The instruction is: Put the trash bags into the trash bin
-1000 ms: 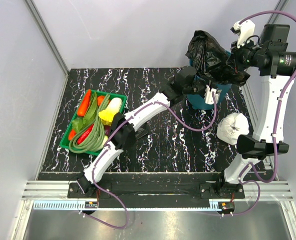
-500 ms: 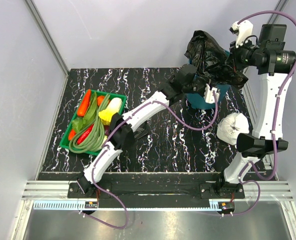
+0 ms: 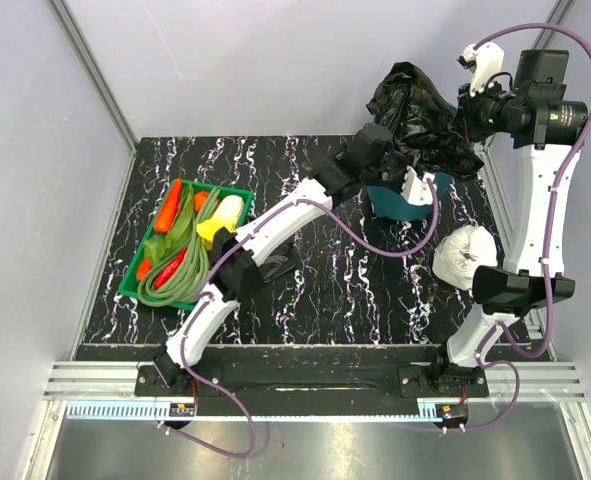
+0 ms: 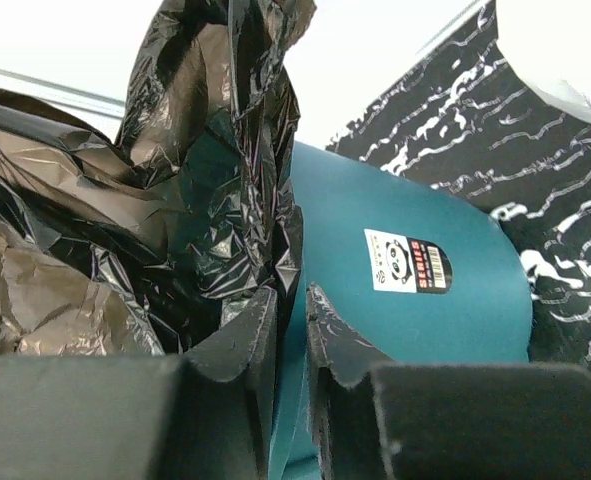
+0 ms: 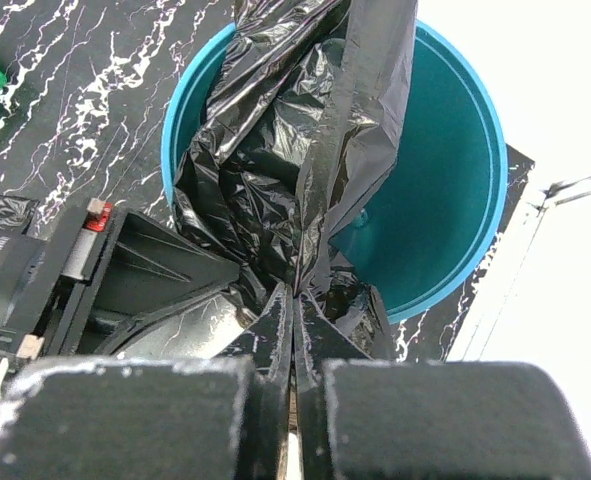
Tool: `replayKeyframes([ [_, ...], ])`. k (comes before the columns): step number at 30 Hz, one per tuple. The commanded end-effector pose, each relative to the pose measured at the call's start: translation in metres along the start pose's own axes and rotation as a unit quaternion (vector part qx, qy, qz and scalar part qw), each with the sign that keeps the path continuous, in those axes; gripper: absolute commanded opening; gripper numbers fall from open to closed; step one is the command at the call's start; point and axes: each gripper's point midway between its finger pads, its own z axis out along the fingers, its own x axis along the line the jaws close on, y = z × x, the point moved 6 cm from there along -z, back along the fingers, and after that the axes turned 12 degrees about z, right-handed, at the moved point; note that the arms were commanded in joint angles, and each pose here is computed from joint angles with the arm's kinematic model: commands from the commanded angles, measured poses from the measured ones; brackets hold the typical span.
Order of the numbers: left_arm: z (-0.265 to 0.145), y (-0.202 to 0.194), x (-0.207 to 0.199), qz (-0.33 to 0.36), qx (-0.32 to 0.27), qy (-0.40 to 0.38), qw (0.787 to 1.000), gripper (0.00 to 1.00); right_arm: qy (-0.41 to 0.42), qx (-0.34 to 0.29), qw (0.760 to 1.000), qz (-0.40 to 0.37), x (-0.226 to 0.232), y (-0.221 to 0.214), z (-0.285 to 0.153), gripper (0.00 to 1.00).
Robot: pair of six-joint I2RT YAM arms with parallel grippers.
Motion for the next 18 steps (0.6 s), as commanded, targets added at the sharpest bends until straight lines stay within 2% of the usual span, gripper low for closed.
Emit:
replayKeyframes([
  [1,-0.063,0.031,0.061,0.035,0.042,0.036,0.998,0.00,0.005,-0.023,1.000,0.004,0.001,0.009,-0.001,0.00],
  [14,-0.132,0.052,0.046,-0.006,0.102,-0.060,0.993,0.00,0.036,-0.021,0.998,0.038,0.010,0.002,0.004,0.00],
  [18,-0.157,0.060,0.031,-0.039,0.116,-0.093,0.988,0.00,0.052,-0.021,0.997,0.050,0.017,-0.003,0.002,0.00],
])
